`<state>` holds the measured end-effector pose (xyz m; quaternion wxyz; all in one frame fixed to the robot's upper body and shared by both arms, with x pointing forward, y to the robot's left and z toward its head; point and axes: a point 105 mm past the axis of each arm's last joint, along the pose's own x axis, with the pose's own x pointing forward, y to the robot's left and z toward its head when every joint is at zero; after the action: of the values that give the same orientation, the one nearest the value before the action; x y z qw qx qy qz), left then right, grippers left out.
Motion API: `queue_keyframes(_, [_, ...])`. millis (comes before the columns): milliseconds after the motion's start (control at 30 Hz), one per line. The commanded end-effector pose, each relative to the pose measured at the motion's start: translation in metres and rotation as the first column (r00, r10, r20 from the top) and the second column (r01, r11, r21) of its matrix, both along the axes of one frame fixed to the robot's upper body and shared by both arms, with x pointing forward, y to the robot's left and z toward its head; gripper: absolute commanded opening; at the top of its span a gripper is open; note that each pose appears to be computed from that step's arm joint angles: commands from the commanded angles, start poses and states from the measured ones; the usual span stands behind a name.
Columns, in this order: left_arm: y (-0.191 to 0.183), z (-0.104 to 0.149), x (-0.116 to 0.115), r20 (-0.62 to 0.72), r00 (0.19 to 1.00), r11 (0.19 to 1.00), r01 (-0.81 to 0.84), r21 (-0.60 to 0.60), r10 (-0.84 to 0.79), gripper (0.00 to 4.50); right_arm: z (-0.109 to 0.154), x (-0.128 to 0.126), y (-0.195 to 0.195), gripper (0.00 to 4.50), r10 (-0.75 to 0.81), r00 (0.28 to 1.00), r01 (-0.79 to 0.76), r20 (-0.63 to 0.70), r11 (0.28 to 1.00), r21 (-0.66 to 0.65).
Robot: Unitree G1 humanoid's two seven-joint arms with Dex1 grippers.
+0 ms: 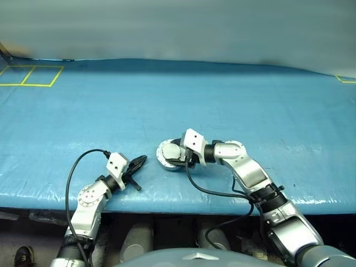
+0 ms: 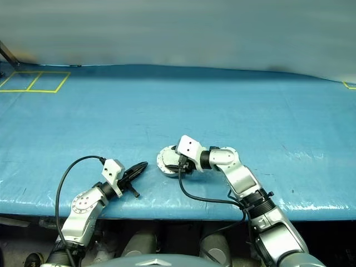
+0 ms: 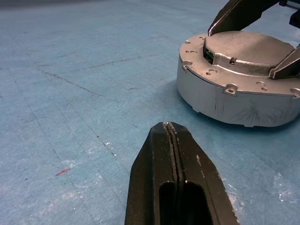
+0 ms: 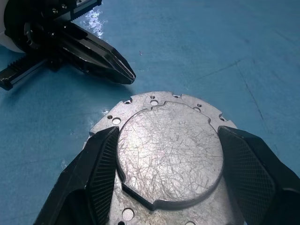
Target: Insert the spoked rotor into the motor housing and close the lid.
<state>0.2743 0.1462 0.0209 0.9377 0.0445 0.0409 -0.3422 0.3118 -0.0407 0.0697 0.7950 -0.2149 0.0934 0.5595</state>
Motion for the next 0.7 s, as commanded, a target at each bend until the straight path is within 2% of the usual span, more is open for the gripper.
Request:
queue_keyframes(33, [-0.003, 0.009, 0.005, 0.020, 0.999, 0.998, -0.035, -0.053, 0.036, 0.00, -0.023, 0.005, -0.018, 3.00, -0.075, 0.996, 0.071, -0.038, 0.993, -0.091])
queue_keyframes(133, [-0.004, 0.023, 0.012, 0.020, 0.998, 0.982, -0.055, -0.179, 0.059, 0.00, -0.026, 0.002, -0.018, 3.00, -0.070, 0.997, 0.066, -0.045, 0.993, -0.094])
queue_keyframes(233, [-0.006, 0.031, 0.018, 0.029, 0.998, 0.973, -0.051, -0.223, 0.059, 0.00, -0.028, 0.000, -0.017, 3.00, -0.070, 0.996, 0.065, -0.049, 0.994, -0.091])
queue_keyframes(500, [-0.027, 0.033, 0.026, 0.031, 0.997, 0.980, 0.071, -0.187, -0.066, 0.00, -0.026, -0.002, -0.014, 3.00, -0.072, 0.997, 0.068, -0.042, 0.994, -0.080])
queue_keyframes(700, [-0.043, 0.029, 0.022, -0.003, 0.984, 0.969, 0.175, -0.173, -0.178, 0.00, -0.025, -0.002, -0.014, 3.00, -0.088, 0.995, 0.085, -0.036, 0.994, -0.073])
